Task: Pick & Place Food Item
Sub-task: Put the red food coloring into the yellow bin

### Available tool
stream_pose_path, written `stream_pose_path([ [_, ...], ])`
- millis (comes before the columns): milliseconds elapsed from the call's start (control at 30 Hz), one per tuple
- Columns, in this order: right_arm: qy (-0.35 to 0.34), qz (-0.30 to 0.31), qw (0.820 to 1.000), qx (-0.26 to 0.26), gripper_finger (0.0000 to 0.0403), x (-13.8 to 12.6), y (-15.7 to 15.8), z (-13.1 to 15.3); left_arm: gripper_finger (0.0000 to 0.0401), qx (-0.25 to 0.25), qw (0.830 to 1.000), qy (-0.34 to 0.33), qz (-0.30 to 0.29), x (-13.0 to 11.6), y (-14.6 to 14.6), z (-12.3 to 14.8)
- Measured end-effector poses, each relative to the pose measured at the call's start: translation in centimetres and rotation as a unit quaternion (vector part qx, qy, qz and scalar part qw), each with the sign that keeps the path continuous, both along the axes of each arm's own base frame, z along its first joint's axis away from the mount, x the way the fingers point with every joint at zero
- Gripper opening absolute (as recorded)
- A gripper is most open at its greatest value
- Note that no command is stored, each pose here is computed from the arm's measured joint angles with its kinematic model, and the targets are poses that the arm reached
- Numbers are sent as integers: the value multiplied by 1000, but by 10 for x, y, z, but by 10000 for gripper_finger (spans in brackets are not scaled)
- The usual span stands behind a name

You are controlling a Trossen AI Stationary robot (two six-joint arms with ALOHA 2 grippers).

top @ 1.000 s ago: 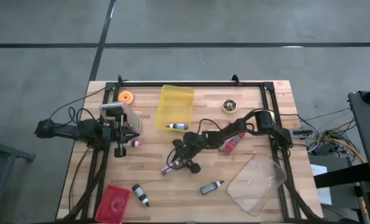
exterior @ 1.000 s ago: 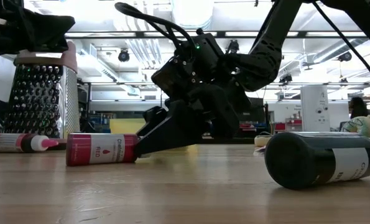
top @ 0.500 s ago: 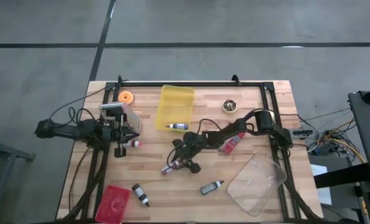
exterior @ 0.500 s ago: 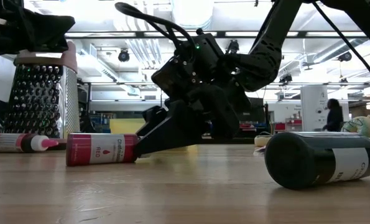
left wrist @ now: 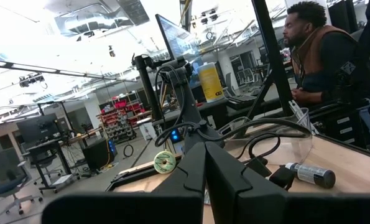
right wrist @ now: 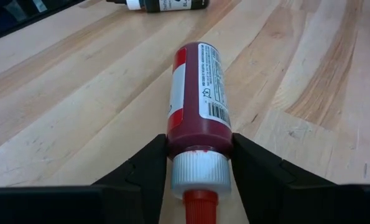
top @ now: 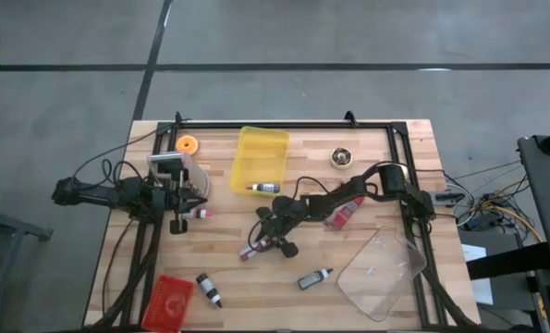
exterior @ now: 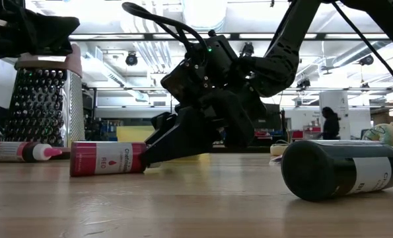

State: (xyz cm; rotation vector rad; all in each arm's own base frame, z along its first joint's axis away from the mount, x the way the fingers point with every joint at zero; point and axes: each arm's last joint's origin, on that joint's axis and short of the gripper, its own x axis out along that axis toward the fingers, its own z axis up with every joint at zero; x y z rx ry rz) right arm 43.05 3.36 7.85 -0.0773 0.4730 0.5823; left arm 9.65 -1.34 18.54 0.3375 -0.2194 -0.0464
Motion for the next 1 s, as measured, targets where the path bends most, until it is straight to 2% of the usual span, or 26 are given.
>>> stream_pose_path([
  [700,0,0,1000,0,151,0,0,0,13,0,1000,0,0,0,0,0],
  [1000,-12,-1,1000,0,151,0,0,11,13,0,1000,0,0,0,0,0],
])
